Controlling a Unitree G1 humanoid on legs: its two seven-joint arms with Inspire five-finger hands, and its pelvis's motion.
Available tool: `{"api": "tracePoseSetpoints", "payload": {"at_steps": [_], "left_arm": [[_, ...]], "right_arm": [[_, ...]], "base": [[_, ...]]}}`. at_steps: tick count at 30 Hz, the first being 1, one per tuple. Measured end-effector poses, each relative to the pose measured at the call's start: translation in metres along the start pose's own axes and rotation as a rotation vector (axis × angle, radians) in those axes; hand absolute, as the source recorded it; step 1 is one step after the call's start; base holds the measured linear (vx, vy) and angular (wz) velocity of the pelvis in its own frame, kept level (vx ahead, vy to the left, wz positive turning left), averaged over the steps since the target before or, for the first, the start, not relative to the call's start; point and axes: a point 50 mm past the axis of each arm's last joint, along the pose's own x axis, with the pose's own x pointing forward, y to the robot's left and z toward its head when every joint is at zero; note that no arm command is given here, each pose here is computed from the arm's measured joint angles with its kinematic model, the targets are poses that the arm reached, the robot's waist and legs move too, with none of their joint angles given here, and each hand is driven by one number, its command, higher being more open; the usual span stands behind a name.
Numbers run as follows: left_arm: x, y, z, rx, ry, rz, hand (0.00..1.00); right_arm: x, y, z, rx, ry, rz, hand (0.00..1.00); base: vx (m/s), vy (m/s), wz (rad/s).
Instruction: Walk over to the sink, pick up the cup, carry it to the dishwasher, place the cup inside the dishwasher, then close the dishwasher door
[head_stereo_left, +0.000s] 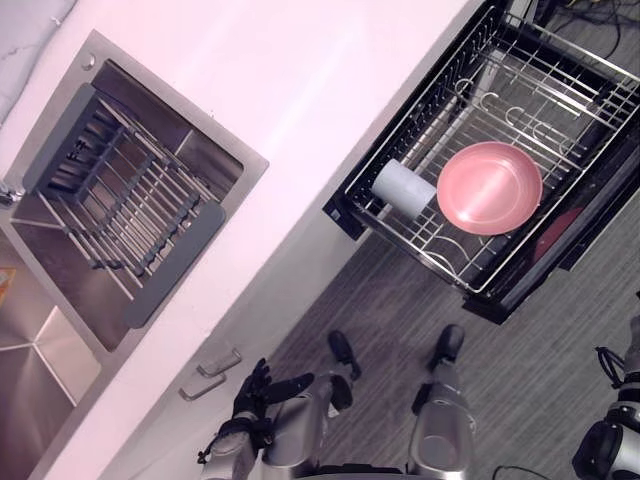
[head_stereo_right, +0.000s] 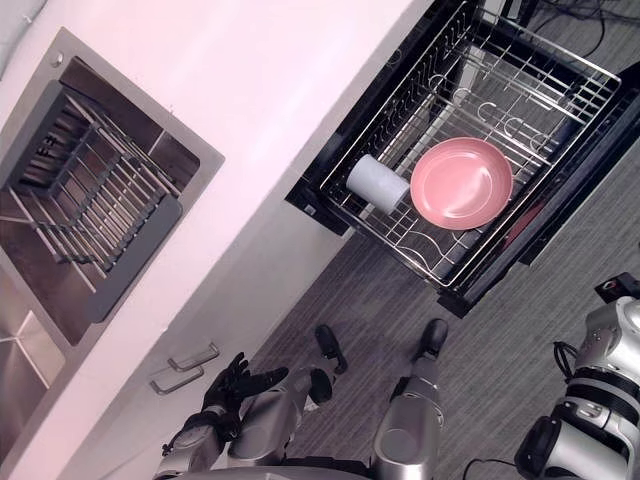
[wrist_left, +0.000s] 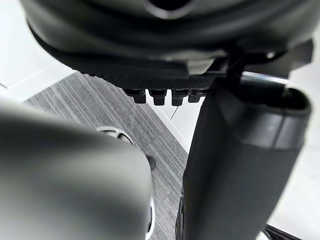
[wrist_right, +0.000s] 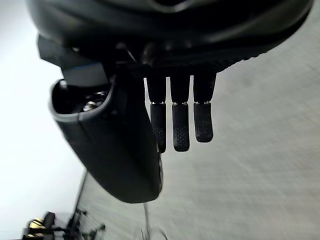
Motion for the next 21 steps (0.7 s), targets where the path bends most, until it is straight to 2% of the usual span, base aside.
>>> {"api": "tracePoseSetpoints", "payload": {"at_steps": [5, 13, 21], "left_arm": [[-0.001, -0.008, -0.003, -0.006, 0.004, -0.046, 1.00], [-0.001, -0.010, -0.005, -0.010, 0.004, -0.061, 1.00], [-0.002, -0.011, -0.004, -0.006, -0.028, -0.062, 1.00]], "right_arm": [[-0.003, 0.027, -0.004, -0.048, 0.014, 0.214, 0.00], [-0.004, 0.031, -0.010, -0.211, -0.016, 0.270, 0.00], [-0.012, 0.068, -0.019, -0.264, 0.029, 0.358, 0.00]], "base": [[-0.01, 0.035, 0.10], [-0.03, 0.026, 0.24], [-0.05, -0.031, 0.41]]}}
